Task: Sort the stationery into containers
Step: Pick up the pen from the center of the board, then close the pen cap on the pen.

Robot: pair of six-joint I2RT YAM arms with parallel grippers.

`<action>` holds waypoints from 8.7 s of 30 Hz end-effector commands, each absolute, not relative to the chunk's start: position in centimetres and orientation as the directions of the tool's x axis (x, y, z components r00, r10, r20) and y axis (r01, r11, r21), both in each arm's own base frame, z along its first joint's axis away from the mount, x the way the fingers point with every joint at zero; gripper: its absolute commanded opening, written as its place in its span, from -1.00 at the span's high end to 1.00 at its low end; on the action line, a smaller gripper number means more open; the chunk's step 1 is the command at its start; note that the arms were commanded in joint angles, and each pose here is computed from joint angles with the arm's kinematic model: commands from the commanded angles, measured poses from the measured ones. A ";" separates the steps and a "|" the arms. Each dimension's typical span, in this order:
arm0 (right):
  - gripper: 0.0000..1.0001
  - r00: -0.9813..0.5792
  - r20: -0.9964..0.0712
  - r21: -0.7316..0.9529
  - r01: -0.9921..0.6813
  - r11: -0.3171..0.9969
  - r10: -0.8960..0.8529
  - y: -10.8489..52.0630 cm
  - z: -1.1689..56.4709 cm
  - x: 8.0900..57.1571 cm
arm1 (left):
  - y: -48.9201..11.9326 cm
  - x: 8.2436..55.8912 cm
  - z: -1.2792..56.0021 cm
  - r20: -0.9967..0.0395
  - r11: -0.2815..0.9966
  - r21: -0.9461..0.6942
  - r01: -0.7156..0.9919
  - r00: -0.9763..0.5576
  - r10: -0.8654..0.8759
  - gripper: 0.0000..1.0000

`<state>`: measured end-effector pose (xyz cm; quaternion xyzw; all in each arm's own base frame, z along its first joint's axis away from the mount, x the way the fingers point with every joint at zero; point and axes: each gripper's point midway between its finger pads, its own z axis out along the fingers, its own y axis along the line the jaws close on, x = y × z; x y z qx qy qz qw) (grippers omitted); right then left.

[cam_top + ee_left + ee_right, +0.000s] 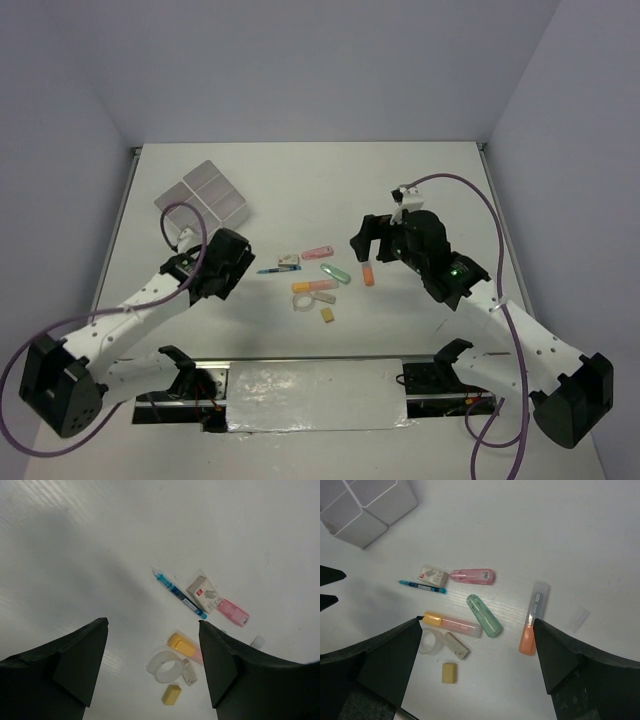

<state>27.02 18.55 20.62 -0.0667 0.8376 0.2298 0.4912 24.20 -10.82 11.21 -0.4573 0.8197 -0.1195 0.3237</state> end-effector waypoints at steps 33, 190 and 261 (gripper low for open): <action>-0.99 -0.477 -0.873 0.344 -0.457 0.820 0.101 18.9 22.3 25.9 | -18.1 29.5 5.7 -0.331 0.321 -0.252 -0.913 -0.230 -0.915 -0.18; 1.00 -0.445 -0.622 0.732 -0.622 0.276 0.645 28.0 37.0 18.6 | -28.9 14.6 32.2 -0.838 0.196 -0.523 0.830 -0.459 -0.294 1.00; 1.00 -0.402 -0.742 0.620 -0.715 0.322 0.536 30.5 35.5 17.0 | -27.5 16.5 34.1 -0.836 0.300 -0.515 0.803 -0.393 -0.383 1.00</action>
